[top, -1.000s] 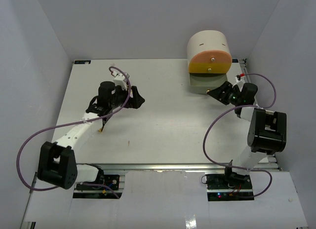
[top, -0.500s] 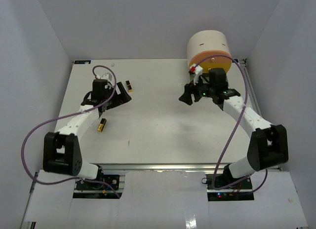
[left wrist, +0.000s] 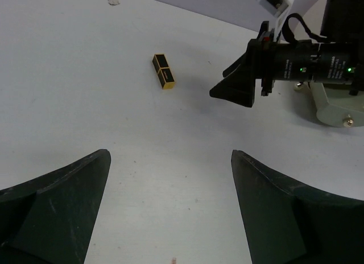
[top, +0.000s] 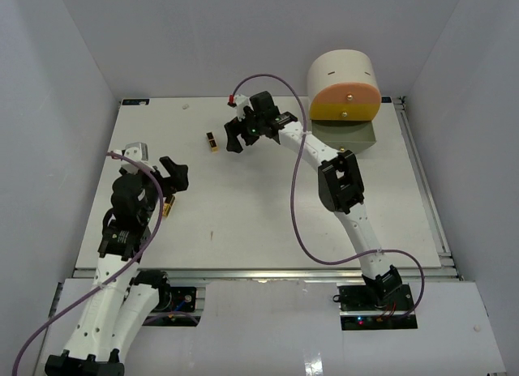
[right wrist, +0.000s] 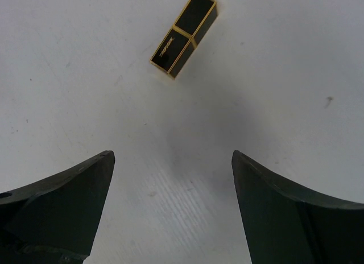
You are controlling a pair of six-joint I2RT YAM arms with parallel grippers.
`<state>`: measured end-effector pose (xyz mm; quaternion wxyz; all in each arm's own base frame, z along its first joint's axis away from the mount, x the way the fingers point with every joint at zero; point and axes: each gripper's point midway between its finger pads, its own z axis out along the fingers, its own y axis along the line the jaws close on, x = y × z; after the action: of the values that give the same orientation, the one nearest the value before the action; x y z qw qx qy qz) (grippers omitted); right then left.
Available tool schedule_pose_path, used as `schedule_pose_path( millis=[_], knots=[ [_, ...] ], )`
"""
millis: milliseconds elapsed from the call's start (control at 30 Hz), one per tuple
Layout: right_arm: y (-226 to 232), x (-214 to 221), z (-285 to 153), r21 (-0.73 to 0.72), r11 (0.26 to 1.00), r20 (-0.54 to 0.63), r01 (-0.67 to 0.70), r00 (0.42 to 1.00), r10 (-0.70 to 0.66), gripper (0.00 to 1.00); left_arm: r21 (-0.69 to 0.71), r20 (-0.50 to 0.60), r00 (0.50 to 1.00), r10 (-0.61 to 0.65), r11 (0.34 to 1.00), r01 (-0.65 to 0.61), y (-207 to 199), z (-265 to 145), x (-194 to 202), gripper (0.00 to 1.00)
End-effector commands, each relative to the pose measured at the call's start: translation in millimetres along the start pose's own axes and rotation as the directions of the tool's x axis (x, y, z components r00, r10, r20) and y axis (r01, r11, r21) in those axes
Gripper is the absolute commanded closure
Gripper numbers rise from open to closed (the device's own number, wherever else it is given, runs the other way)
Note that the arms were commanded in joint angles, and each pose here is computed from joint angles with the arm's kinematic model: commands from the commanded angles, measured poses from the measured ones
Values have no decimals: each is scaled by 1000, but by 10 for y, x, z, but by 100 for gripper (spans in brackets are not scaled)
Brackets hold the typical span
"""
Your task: Organize the makeup
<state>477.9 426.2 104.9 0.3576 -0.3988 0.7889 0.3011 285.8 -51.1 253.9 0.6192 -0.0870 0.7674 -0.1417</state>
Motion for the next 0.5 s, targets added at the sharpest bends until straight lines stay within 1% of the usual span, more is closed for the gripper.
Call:
schedule_pose_path(
  millis=[0, 33, 100, 167, 333, 467],
  knots=[
    [223, -488, 107, 5, 987, 199, -159, 968, 155, 10, -35, 15, 999, 31, 999, -30, 94, -1, 23, 2],
    [200, -470, 125, 16, 986, 201, -165, 967, 159, 10, -34, 16, 999, 32, 999, -32, 93, -2, 17, 2],
    [101, -642, 259, 22, 965, 271, -261, 931, 245, 9, -34, 6, 999, 35, 999, -35, 94, 28, 44, 2],
    [83, -718, 304, 32, 959, 313, -281, 914, 258, 8, -35, -7, 999, 38, 999, -38, 99, 53, 73, 2],
    [104, -577, 514, 96, 962, 302, -255, 928, 216, 0, -33, -26, 999, 40, 999, -41, 99, 89, 114, 2],
    [61, -496, 645, 176, 962, 305, -207, 941, 147, 5, -33, -29, 999, 39, 999, -40, 97, 96, 116, 2]
  ],
)
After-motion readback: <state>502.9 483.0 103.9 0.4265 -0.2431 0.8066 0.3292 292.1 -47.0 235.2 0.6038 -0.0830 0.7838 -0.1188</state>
